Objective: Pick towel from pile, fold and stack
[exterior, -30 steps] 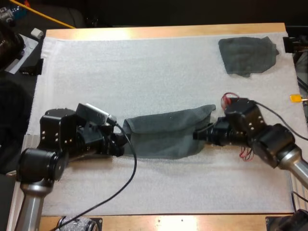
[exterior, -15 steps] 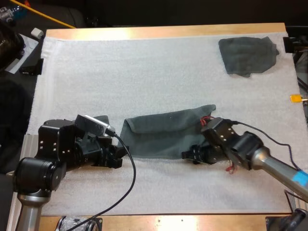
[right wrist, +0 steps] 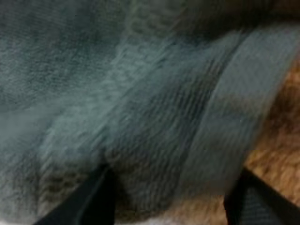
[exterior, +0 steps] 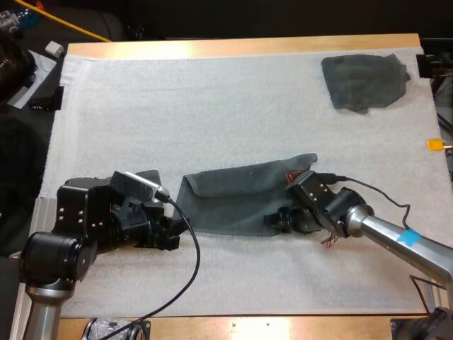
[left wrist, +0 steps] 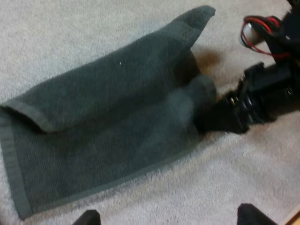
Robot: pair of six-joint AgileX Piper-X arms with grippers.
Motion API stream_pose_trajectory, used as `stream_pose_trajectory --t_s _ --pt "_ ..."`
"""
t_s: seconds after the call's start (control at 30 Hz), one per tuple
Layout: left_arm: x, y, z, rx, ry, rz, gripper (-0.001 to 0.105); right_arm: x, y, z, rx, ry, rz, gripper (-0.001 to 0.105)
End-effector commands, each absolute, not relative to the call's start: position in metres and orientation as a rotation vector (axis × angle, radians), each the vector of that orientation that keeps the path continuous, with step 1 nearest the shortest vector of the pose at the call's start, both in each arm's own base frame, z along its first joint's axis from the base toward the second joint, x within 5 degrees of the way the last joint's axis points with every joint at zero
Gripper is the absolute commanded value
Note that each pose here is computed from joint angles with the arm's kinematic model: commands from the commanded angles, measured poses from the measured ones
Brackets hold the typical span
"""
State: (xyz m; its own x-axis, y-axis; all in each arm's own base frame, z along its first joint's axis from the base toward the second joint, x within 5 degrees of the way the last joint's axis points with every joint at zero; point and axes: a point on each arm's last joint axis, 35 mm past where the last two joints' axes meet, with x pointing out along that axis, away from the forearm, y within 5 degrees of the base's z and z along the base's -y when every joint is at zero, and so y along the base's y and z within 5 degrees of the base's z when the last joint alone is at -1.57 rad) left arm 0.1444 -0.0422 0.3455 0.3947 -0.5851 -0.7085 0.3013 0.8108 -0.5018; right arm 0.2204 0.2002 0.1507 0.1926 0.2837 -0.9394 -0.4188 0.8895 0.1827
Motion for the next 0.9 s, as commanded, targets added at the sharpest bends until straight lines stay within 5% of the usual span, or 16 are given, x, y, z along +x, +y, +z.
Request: stream_pose_trajectory --t_s 0.0,0.17,0.33,0.57,0.87 --pt "0.143 -0.042 0.345 -0.316 1.036 -0.572 0.057 0.232 0.196 0.144 -0.077 1.286 0.471 0.049" --pt "0.143 -0.042 0.344 -0.317 1.044 -0.568 0.057 0.242 0.190 0.141 -0.010 1.280 0.456 0.046" --pt "0.142 -0.042 0.344 -0.317 1.048 -0.568 0.057 0.247 0.189 0.144 0.019 1.262 0.448 0.017" --pt "0.141 -0.042 0.346 -0.321 1.046 -0.580 0.057 0.243 0.190 0.152 0.007 1.244 0.465 0.000" --pt "0.140 -0.042 0.345 -0.322 1.050 -0.579 0.057 0.262 0.202 0.248 0.029 0.941 0.543 0.001"
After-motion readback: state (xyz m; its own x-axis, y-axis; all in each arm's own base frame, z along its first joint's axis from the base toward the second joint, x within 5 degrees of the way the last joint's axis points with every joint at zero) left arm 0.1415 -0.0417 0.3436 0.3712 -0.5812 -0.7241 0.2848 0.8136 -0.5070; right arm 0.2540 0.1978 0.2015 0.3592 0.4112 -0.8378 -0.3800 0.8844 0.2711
